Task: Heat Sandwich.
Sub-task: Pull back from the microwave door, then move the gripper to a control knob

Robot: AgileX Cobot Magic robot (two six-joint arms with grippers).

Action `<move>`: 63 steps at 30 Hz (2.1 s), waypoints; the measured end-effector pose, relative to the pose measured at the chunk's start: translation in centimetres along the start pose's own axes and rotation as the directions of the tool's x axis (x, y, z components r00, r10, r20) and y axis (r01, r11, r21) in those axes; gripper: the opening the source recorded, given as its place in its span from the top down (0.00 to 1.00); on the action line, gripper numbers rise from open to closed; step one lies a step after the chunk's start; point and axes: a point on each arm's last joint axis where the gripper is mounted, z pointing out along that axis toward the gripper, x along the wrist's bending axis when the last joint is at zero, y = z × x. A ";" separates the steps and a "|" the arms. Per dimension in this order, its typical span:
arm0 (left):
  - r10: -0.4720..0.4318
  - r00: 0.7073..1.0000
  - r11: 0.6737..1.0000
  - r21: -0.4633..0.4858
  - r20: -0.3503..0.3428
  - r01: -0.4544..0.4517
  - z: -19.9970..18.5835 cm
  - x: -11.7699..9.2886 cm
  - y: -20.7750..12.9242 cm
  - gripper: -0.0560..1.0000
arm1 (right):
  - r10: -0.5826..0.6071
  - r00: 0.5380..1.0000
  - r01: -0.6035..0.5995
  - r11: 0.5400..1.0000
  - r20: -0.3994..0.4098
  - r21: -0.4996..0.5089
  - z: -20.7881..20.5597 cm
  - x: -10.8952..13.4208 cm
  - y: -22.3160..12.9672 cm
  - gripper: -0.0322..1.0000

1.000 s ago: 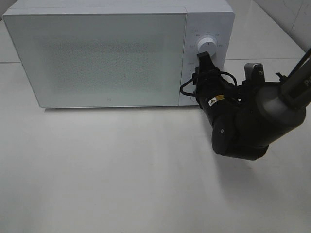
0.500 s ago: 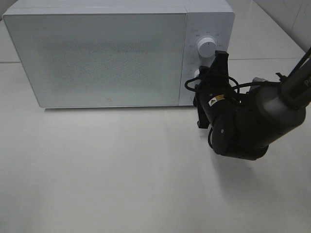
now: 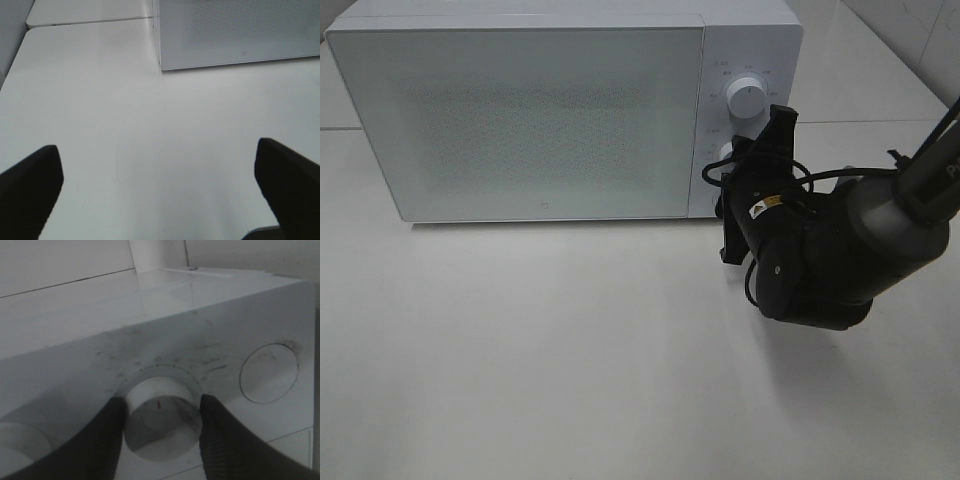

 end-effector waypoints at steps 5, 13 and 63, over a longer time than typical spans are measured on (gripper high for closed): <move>0.000 1.000 1.000 0.000 0.000 0.000 0.0 0.0 0.0 0.01 | -0.027 1.000 0.027 1.000 0.000 0.002 0.0 0.0 0.0 0.55; 0.000 1.000 1.000 0.000 0.000 0.000 0.0 0.0 0.0 0.01 | -0.052 0.999 0.052 0.999 0.000 0.002 0.0 0.0 0.0 0.55; 0.000 1.000 1.000 0.000 0.000 0.000 0.0 0.0 0.0 0.01 | -0.177 0.983 0.167 0.975 0.057 0.149 -4.0 0.0 1.0 0.23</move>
